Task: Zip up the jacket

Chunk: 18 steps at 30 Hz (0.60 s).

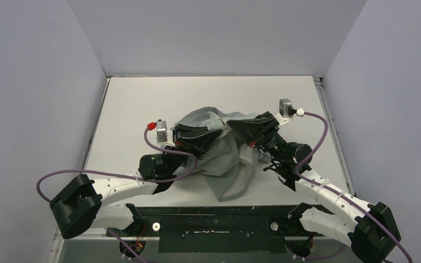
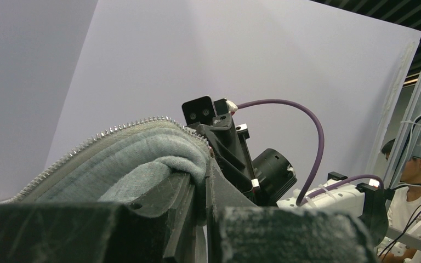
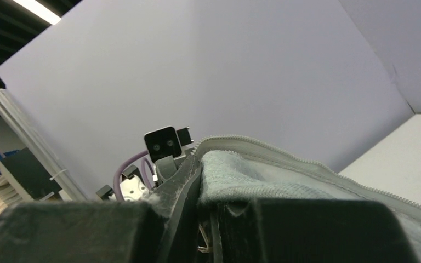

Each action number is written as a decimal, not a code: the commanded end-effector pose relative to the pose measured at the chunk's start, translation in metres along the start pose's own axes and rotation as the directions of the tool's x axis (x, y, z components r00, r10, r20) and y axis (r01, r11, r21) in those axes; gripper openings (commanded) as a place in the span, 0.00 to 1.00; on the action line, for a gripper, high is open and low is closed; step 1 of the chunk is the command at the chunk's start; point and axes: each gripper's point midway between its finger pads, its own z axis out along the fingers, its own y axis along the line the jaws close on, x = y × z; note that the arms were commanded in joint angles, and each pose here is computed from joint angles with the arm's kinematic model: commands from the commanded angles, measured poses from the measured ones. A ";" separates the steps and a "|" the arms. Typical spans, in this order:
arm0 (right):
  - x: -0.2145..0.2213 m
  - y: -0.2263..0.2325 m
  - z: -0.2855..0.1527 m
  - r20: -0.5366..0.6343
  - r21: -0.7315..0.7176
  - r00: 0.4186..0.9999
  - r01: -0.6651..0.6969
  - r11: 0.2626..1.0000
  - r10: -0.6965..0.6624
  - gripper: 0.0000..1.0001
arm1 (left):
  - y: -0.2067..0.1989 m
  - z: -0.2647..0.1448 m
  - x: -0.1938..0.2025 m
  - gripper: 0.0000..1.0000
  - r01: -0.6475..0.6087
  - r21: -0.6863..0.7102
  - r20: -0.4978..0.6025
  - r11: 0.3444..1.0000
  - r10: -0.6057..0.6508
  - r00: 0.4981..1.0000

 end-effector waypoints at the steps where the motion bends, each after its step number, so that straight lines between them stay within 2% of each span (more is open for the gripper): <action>1: -0.001 -0.026 -0.002 0.006 0.123 0.999 0.049 0.991 -0.051 0.00 | -0.020 -0.009 -0.010 0.00 -0.002 0.095 0.063 0.995 -0.004 0.998; 6: 0.023 -0.065 -0.019 -0.057 0.246 0.997 0.069 0.967 -0.057 0.00 | 0.005 -0.036 0.026 0.00 0.022 0.009 -0.034 1.000 -0.021 0.999; 18: 0.077 -0.120 -0.064 -0.207 0.390 0.978 0.100 0.915 -0.018 0.00 | 0.040 -0.095 0.098 0.00 0.086 -0.125 -0.237 0.988 -0.114 0.965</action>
